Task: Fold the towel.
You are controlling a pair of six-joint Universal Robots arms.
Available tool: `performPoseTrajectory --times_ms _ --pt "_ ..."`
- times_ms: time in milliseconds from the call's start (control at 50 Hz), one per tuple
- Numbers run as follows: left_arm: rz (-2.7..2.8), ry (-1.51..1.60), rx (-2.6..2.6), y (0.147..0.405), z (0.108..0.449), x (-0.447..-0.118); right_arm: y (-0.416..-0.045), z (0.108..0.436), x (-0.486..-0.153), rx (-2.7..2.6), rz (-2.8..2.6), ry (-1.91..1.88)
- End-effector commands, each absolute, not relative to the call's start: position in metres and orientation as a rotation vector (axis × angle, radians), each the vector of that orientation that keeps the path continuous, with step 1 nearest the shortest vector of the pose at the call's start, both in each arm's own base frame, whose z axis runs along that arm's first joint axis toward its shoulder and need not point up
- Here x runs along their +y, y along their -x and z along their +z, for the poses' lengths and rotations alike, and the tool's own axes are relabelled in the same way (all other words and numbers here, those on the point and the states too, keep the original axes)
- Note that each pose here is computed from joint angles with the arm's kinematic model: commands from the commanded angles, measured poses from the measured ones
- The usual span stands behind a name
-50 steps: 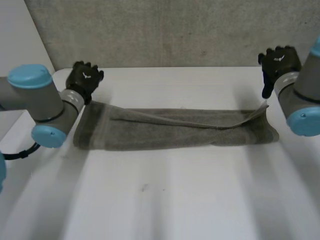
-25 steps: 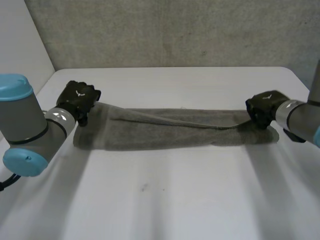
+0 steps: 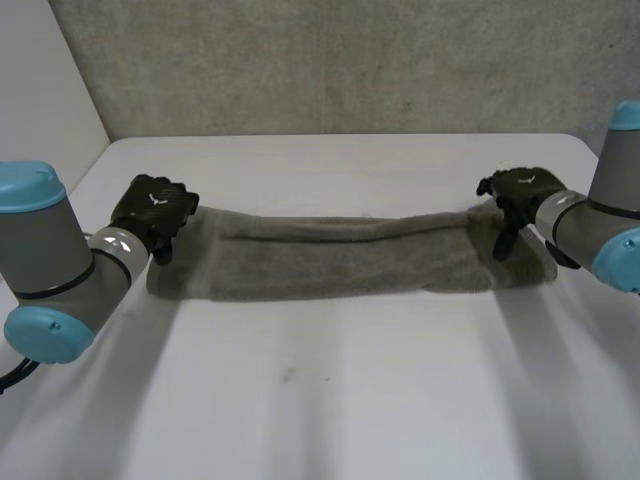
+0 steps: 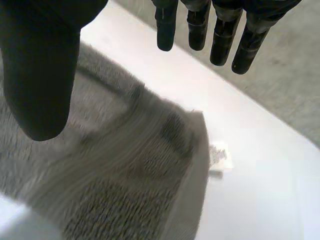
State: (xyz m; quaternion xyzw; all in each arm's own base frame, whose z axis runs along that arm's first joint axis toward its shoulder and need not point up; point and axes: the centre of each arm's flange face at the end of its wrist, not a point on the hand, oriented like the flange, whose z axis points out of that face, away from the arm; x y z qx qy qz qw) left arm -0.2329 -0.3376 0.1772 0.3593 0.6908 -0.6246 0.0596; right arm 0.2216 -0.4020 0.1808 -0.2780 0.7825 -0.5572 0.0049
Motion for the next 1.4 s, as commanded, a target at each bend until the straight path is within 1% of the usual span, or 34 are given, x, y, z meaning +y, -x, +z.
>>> performPoseTrajectory --times_ms 20,100,140,200,260,300,580,700,820,880,920,940,980,1000,1040,1060,1080,1140,1220,1240,1260,1280,1300,1320,1360,1380,1400 --pt "-1.892 -1.088 2.092 0.234 0.178 -0.336 -0.218 0.192 -0.39 2.413 -1.81 0.867" --pt "-1.884 -1.091 2.1 0.233 0.176 -0.334 -0.209 0.18 -0.386 2.469 -1.761 0.906" --pt "-1.876 -1.094 2.108 0.232 0.175 -0.332 -0.198 0.168 -0.379 2.523 -1.71 0.968" --pt "-1.868 -1.096 2.116 0.232 0.173 -0.33 -0.19 0.16 -0.373 2.559 -1.681 1.031" --pt "-1.865 -1.097 2.119 0.231 0.172 -0.329 -0.186 0.156 -0.372 2.572 -1.667 1.044" --pt "-1.863 -1.098 2.121 0.231 0.172 -0.329 -0.18 0.147 -0.372 2.575 -1.668 1.056" --pt "-1.861 -1.098 2.122 0.23 0.172 -0.327 -0.178 0.111 -0.384 2.498 -1.8 1.075" --pt "-1.863 -1.098 2.121 0.23 0.171 -0.326 -0.178 0.103 -0.385 2.505 -1.785 1.147" --pt "-1.876 -1.093 2.108 0.23 0.171 -0.327 -0.176 0.103 -0.386 2.515 -1.799 1.157" --pt "-1.875 -1.092 2.108 0.23 0.172 -0.326 -0.166 0.112 -0.393 2.54 -1.856 1.115" --pt "-1.885 -1.088 2.099 0.23 0.175 -0.325 -0.144 0.13 -0.404 2.617 -1.971 1.024" --pt "-1.885 -1.088 2.099 0.23 0.176 -0.325 -0.144 0.13 -0.404 2.617 -1.972 1.024" --pt "-1.885 -1.088 2.099 0.229 0.177 -0.323 -0.124 0.148 -0.413 2.686 -2.093 0.939" --pt "-1.89 -1.088 2.094 0.229 0.179 -0.321 -0.124 0.148 -0.413 2.686 -2.093 0.939" --pt "-1.896 -1.084 2.088 0.228 0.181 -0.32 -0.102 0.157 -0.42 2.758 -2.146 0.909" --pt "-1.899 -1.083 2.085 0.228 0.183 -0.319 -0.102 0.157 -0.42 2.758 -2.146 0.909" --pt "-1.899 -1.083 2.085 0.228 0.183 -0.319 -0.094 0.159 -0.422 2.781 -2.159 0.929" --pt "-1.903 -1.082 2.082 0.227 0.185 -0.317 -0.091 0.165 -0.423 2.786 -2.189 1.006" --pt "-1.904 -1.081 2.081 0.227 0.186 -0.316 -0.094 0.173 -0.423 2.754 -2.229 1.027" --pt "-1.904 -1.081 2.081 0.227 0.186 -0.316 -0.104 0.18 -0.422 2.703 -2.26 1.047" --pt "-1.9 -1.08 2.084 0.227 0.185 -0.316 -0.123 0.19 -0.418 2.614 -2.303 1.072" --pt "-1.898 -1.079 2.085 0.227 0.184 -0.315 -0.123 0.19 -0.418 2.613 -2.303 1.073" --pt "-1.898 -1.079 2.085 0.227 0.184 -0.315 -0.149 0.202 -0.411 2.495 -2.349 1.103" --pt "-1.891 -1.082 2.091 0.226 0.183 -0.314 -0.15 0.202 -0.411 2.494 -2.349 1.103" --pt "-1.891 -1.082 2.091 0.226 0.183 -0.314 -0.194 0.215 -0.396 2.298 -2.395 1.151" --pt "-1.893 -1.077 2.088 0.226 0.182 -0.314 -0.194 0.215 -0.396 2.297 -2.395 1.151" --pt "-1.893 -1.077 2.088 0.226 0.182 -0.314 -0.214 0.217 -0.388 2.211 -2.406 1.18"
